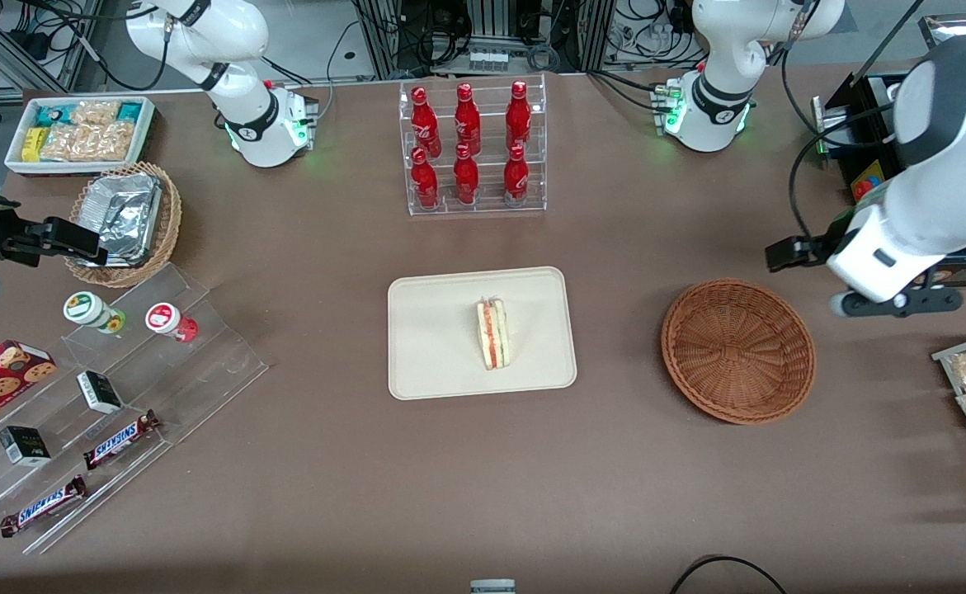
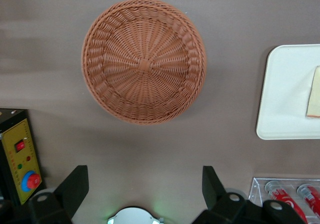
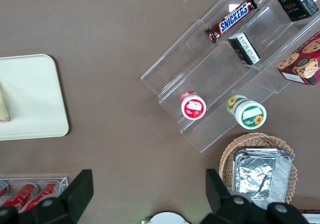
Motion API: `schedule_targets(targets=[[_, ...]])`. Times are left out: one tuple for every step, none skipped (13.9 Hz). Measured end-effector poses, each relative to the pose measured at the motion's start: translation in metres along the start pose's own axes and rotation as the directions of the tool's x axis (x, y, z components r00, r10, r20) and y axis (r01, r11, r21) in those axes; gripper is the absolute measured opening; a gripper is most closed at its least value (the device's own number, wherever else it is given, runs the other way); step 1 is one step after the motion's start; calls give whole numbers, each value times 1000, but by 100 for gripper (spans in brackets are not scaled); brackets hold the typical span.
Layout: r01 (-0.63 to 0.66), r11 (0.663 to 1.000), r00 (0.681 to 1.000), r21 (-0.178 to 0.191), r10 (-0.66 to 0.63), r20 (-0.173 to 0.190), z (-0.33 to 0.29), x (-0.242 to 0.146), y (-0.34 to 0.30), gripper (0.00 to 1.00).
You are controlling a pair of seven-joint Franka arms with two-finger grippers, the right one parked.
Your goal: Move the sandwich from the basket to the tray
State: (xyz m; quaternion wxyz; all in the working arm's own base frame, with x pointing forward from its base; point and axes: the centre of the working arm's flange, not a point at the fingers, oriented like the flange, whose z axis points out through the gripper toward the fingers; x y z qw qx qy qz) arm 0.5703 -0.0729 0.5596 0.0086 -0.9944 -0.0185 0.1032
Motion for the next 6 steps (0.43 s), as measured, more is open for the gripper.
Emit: schedule_targets(targets=[[1,1000,1000,-2,-1,4,-5,-5,-7,100],[3,1000,1000,-4,-3,8,-11,-11,-12,100],[5,1000,1000,-5,-5,7,-18,-18,-17,100],[9,1000,1000,-7,-9,0,-25,-25,-20,100],[14,1000,1000,-8,-14,-9,-32,-31,-24,100],[19,1000,1000,-9,-19,-12,-38,-37,-28,100]])
